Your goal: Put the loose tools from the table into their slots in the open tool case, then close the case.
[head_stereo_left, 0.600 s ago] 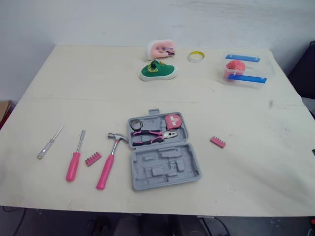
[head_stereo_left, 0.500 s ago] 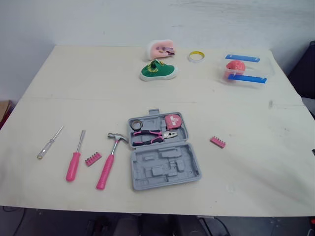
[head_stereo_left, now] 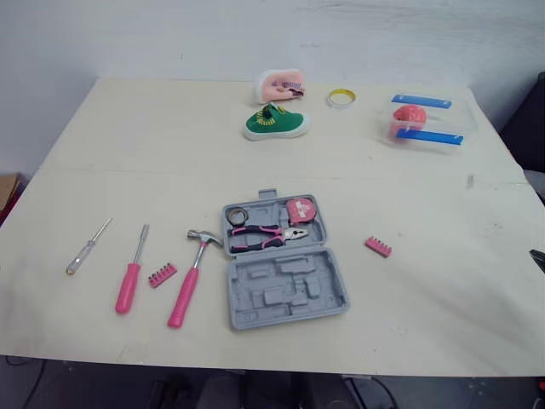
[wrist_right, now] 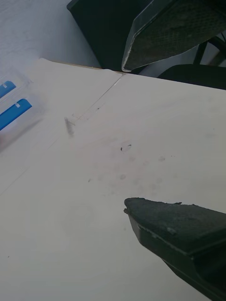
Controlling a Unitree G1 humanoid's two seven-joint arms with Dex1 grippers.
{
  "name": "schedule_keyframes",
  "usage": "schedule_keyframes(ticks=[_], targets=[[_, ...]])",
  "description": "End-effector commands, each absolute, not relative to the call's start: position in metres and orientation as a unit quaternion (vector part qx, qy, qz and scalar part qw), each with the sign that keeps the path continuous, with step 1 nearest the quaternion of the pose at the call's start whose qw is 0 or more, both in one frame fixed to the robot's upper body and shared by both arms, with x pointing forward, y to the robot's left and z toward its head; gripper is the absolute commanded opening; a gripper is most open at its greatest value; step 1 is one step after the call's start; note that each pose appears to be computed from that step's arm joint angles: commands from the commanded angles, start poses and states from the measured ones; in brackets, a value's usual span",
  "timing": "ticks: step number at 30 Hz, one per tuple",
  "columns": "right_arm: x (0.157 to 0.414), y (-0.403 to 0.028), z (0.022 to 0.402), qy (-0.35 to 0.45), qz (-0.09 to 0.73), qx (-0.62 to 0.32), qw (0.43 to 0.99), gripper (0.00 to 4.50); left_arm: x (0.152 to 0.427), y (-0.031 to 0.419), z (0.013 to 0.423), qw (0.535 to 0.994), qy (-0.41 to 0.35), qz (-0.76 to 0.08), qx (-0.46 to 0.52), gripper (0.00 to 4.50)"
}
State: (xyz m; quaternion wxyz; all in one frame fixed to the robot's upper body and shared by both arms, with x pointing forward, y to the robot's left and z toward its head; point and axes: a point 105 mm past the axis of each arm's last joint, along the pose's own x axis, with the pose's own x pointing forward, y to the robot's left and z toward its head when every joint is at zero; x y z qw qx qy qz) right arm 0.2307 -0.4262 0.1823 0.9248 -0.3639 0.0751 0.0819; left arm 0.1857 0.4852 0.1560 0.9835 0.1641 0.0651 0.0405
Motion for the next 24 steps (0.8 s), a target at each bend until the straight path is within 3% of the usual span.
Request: schedule_keyframes(ticks=[1, 17, 24], targets=[[0.232, -0.423, 0.191, 0.058, 0.082, -0.372, 0.923, 4.50, 0.185, 0.485, 0.166, 0.984, 0.044, 0.046, 0.168, 4.44], [0.236, -0.417, 0.188, 0.053, 0.097, -0.366, 0.924, 4.50, 0.189, 0.476, 0.166, 0.984, 0.044, 0.028, 0.168, 4.44], [0.252, -0.371, 0.199, 0.015, 0.187, -0.328, 0.926, 4.50, 0.211, 0.428, 0.175, 0.983, 0.016, -0.064, 0.173, 4.44]])
